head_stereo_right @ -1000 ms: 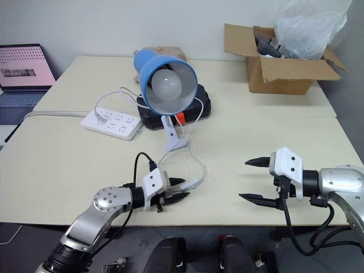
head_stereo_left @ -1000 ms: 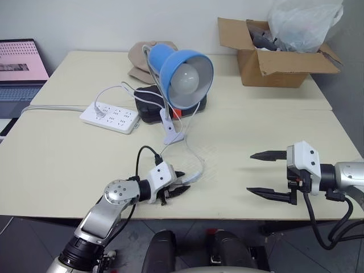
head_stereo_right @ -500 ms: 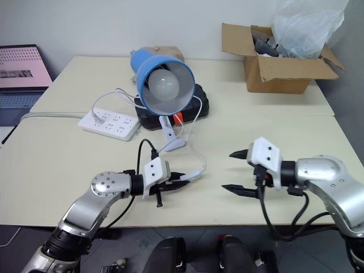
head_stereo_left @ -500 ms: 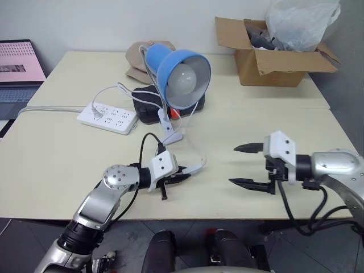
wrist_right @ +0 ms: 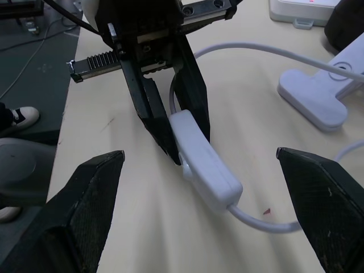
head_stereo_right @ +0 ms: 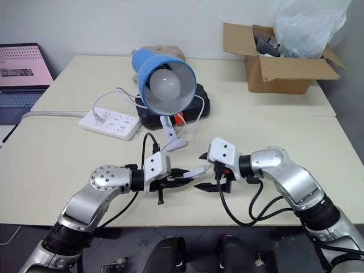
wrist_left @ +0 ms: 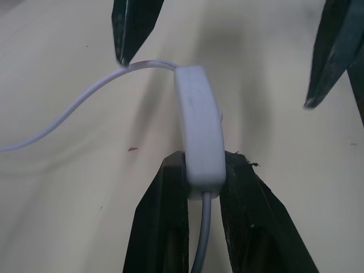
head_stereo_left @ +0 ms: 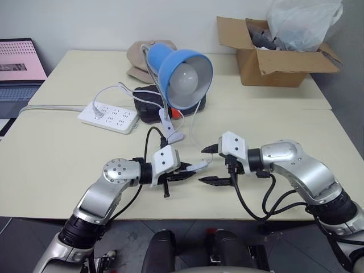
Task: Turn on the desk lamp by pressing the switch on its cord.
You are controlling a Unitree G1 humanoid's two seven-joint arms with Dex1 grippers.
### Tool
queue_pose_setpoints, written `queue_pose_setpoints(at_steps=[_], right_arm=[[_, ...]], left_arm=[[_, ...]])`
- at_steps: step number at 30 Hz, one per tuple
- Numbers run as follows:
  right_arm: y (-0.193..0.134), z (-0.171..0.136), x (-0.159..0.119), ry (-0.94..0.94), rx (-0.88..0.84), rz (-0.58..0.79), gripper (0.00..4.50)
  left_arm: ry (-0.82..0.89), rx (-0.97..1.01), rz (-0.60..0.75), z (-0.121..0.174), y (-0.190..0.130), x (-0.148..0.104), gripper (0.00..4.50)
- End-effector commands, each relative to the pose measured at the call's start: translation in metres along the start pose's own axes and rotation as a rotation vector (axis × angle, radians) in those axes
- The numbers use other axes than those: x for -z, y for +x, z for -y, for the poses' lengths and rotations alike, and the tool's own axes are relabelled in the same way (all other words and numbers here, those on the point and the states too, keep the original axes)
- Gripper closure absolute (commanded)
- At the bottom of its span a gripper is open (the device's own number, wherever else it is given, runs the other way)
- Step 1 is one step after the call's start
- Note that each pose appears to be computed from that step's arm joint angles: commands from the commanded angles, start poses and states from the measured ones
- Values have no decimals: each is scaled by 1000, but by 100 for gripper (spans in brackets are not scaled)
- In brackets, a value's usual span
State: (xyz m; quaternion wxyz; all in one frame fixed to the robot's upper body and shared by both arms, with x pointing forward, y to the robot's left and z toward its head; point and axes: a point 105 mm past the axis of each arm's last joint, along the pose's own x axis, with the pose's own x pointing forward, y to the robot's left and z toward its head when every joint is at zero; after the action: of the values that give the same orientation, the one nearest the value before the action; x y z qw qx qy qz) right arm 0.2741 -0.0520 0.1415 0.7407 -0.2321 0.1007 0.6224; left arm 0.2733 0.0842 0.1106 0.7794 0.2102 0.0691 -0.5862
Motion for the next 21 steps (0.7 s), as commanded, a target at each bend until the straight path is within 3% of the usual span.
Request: queue_pose_setpoints(at_steps=[1, 6, 21], right_arm=[[2, 1, -8, -52, -17, 13, 0], [4, 3, -4, -62, -17, -4, 0], [7, 11, 5, -128, -11, -44, 311]], left_arm=[[32, -1, 32, 3, 1, -11, 408], [35, -3, 34, 4, 2, -11, 408], [47, -12, 38, 3, 2, -15, 408]])
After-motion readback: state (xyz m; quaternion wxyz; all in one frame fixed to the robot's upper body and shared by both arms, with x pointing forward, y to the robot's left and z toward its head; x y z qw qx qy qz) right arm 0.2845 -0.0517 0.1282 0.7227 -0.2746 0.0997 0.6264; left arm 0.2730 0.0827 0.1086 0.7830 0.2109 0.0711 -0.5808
